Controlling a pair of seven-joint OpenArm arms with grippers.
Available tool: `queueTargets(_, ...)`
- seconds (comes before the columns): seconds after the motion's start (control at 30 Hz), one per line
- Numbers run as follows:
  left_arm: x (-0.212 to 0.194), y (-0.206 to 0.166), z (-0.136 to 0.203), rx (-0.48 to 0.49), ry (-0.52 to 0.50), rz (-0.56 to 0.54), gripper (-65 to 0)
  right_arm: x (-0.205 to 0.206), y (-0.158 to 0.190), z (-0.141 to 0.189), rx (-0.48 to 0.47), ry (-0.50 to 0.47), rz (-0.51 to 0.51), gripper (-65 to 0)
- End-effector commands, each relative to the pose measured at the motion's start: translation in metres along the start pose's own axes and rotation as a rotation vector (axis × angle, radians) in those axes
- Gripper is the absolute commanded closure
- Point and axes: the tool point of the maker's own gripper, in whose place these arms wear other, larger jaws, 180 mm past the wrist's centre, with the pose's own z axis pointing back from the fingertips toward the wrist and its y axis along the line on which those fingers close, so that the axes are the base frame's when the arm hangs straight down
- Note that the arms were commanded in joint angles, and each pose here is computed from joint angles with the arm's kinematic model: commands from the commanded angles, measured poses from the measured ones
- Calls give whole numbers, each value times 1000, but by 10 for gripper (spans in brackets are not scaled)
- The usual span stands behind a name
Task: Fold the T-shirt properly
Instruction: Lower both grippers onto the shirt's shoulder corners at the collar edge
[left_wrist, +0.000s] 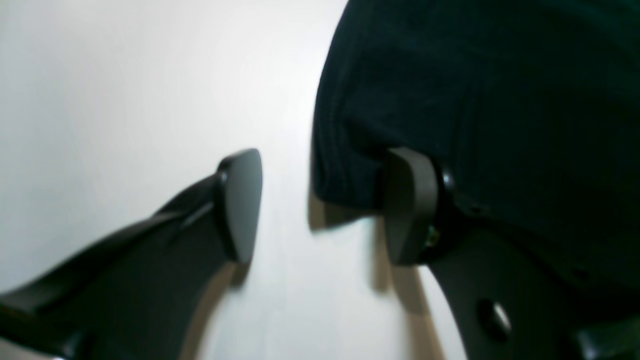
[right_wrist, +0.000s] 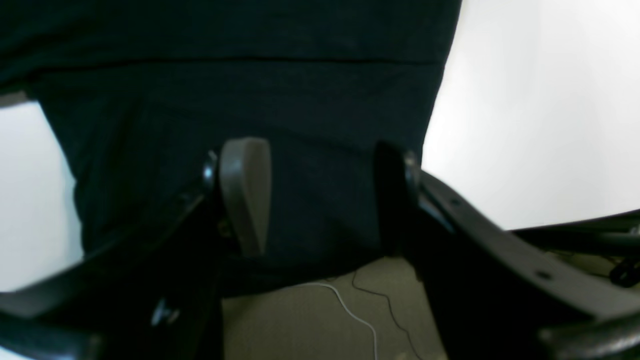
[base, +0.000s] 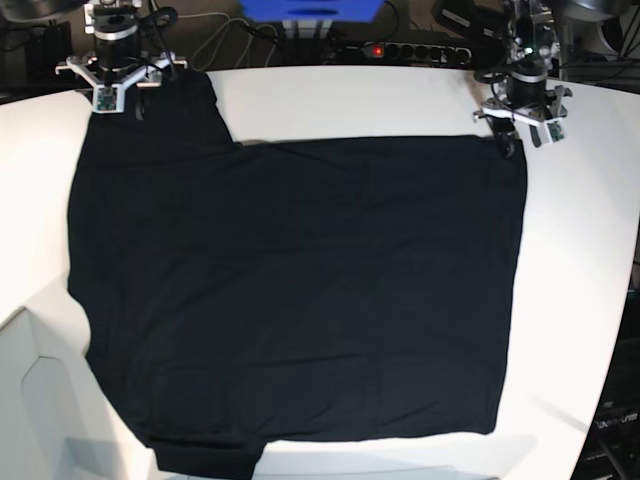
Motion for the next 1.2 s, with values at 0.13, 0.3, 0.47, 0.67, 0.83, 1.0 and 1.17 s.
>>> queueTargets(0.13,4,2,2,1,-13,-6,-317,8,-3,2,-6,-35,12,-334)
queueTargets(0.3,5,3,2,2,-14,-5,-80,11,-7,1,-1,-44,41,-333)
queueTargets(0.47,4,3,2,5,-11,-4,-7,21,-10,-6,2,-66,61,-337)
queueTargets(0.67,3,6,3,10,-9,-5,0,26,-12,-10,-3,-81,65,-358)
queueTargets(0.83,3,6,4,11,-9,-5,0,12,-39,-27,-79,-6,49,-414)
queueTargets(1.0,3,6,4,12,-10,-5,0,0,-55,-38,-125,36,36,-415)
queueTargets(1.17,3,6,4,12,-11,-5,0,-16,-59,-46,-124,78,49,-415)
